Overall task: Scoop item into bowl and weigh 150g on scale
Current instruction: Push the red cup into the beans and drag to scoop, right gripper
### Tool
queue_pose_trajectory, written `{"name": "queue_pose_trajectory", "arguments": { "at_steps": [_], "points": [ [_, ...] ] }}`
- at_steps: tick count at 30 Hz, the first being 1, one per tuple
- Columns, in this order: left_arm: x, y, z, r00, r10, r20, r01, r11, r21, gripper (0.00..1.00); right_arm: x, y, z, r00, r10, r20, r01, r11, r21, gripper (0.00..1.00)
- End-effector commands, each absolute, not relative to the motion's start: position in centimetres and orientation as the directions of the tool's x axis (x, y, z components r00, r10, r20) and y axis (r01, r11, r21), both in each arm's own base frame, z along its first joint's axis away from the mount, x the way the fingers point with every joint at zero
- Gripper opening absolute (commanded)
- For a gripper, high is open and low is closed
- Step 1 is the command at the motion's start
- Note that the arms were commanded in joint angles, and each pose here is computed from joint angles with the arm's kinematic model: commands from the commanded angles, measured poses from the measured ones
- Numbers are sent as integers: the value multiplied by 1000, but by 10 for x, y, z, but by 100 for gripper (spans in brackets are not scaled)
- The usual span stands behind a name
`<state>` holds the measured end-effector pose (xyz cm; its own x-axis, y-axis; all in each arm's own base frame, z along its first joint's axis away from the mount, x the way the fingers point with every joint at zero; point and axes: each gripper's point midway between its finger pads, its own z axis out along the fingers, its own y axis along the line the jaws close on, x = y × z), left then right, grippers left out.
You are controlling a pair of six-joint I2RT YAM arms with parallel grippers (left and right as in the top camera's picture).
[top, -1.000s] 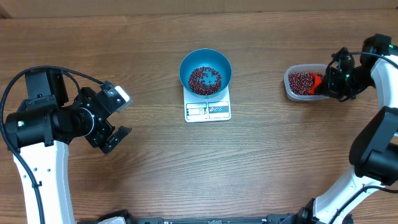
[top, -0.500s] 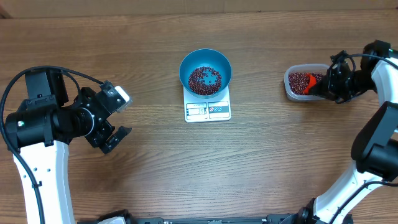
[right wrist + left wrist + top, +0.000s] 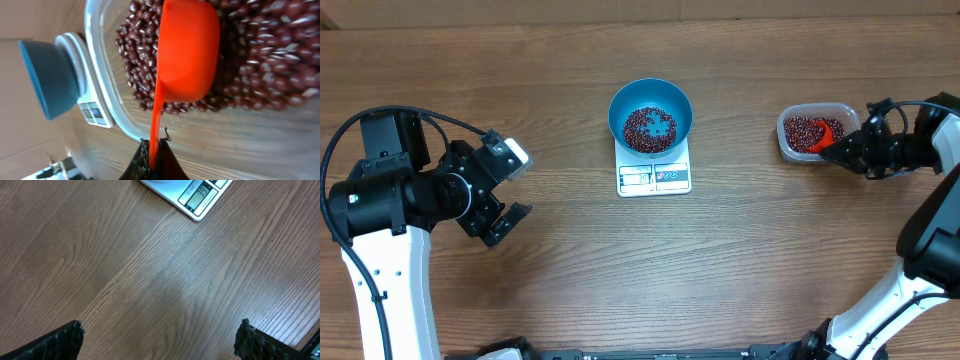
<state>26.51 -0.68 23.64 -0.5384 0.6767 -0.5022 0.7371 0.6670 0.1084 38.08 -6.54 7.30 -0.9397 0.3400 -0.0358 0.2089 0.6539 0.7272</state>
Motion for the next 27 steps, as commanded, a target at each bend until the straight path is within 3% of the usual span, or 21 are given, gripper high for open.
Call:
{"name": "queue_pose_trajectory", "arguments": {
  "at_steps": [1,27],
  "points": [
    [265,-6,236,-516,701,-493,754,644,127,100,376,-55,67,-942,337,-13,210,617,759,4],
    [265,-6,236,-516,701,-493,754,644,127,100,378,-76,88,-901,432,-37,201,491,848,4]
  ]
}}
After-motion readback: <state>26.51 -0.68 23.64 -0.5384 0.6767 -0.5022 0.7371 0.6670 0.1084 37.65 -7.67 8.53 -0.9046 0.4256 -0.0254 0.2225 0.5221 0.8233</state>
